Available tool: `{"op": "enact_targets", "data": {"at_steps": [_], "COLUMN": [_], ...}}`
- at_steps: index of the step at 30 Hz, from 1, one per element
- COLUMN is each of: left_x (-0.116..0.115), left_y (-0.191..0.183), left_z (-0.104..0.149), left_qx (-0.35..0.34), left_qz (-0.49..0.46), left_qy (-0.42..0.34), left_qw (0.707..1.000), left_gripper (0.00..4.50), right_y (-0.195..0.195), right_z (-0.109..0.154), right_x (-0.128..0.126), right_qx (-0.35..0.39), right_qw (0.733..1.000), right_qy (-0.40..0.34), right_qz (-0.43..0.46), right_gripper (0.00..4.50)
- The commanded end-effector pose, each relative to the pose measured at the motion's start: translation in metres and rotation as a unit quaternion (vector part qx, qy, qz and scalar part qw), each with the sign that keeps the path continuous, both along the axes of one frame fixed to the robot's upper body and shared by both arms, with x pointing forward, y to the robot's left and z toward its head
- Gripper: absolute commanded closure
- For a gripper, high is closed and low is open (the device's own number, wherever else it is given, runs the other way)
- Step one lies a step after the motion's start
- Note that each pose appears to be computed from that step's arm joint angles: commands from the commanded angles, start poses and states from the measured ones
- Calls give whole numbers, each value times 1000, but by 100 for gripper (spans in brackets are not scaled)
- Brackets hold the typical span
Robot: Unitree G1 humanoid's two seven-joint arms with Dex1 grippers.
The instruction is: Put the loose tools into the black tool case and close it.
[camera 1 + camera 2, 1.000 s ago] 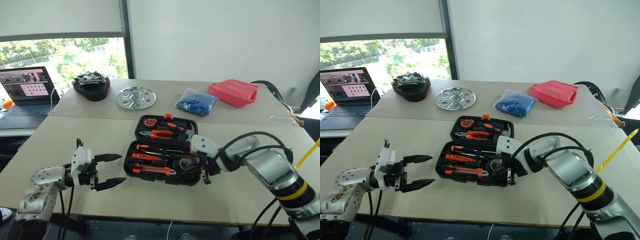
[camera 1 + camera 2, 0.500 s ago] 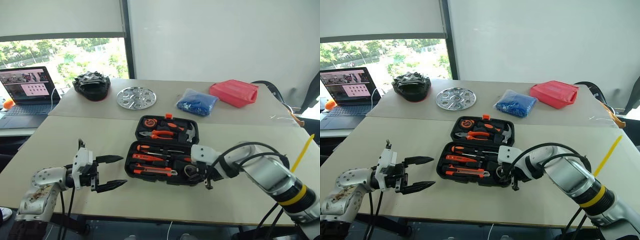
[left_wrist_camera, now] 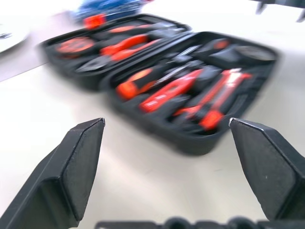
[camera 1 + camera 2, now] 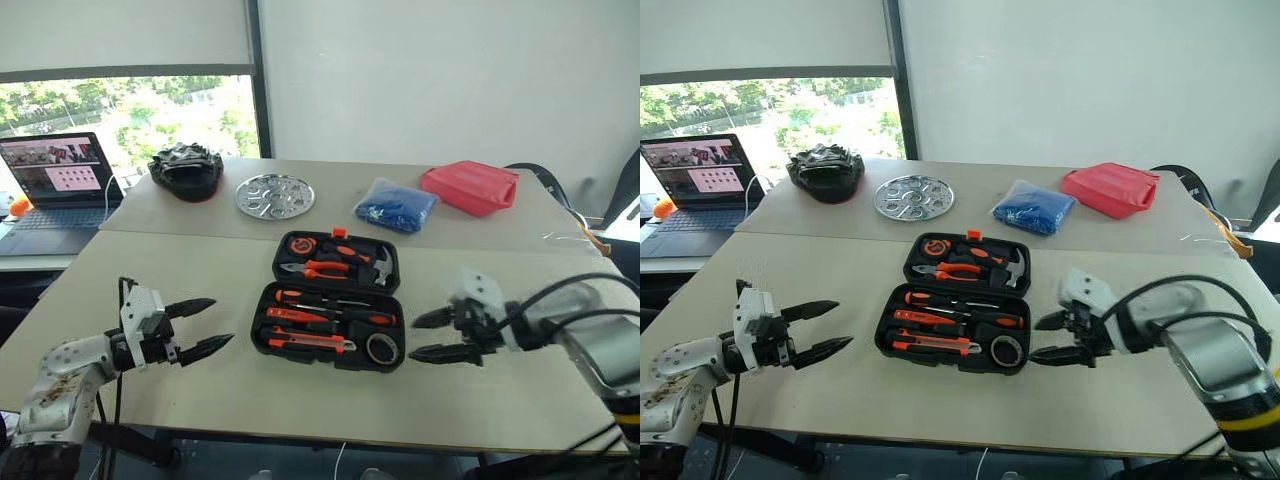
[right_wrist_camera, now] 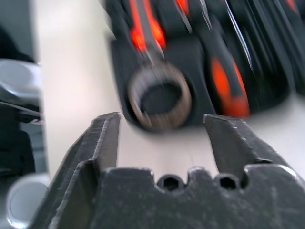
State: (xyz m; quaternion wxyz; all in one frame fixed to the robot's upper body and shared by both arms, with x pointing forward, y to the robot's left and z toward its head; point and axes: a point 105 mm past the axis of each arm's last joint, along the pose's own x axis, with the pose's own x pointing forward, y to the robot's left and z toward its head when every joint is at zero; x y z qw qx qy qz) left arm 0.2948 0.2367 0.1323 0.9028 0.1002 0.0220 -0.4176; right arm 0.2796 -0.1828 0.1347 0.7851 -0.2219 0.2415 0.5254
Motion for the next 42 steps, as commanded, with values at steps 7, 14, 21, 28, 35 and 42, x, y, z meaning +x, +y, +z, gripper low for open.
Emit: {"op": "enact_targets", "data": {"at_steps": [7, 14, 21, 28, 35, 42], "left_x": [28, 27, 42, 50, 43, 21], "left_y": [-20, -26, -35, -50, -66, -78], "left_z": [-5, -4, -13, -24, -30, -32], "left_qx": [20, 25, 43, 50, 44, 47], "left_qz": [46, 37, 53, 65, 24, -33], "left_qy": [-14, -12, 5, 29, 46, 48], "left_qw": [999, 999, 998, 996, 998, 997], "left_gripper": [402, 437, 437, 437, 437, 437], "right_y": [-15, 23, 4, 7, 27, 31], "right_z": [-1, 21, 19, 2, -20, -21], "right_x": [48, 34, 69, 71, 61, 47], "right_qx": [14, 82, 21, 1, 16, 19], "right_qw": [978, 976, 964, 969, 980, 984], "right_qy": [-190, -200, -246, -223, -179, -167], "right_qz": [-87, -21, -102, -109, -83, -67], "right_gripper": [450, 450, 450, 450, 450, 450]}}
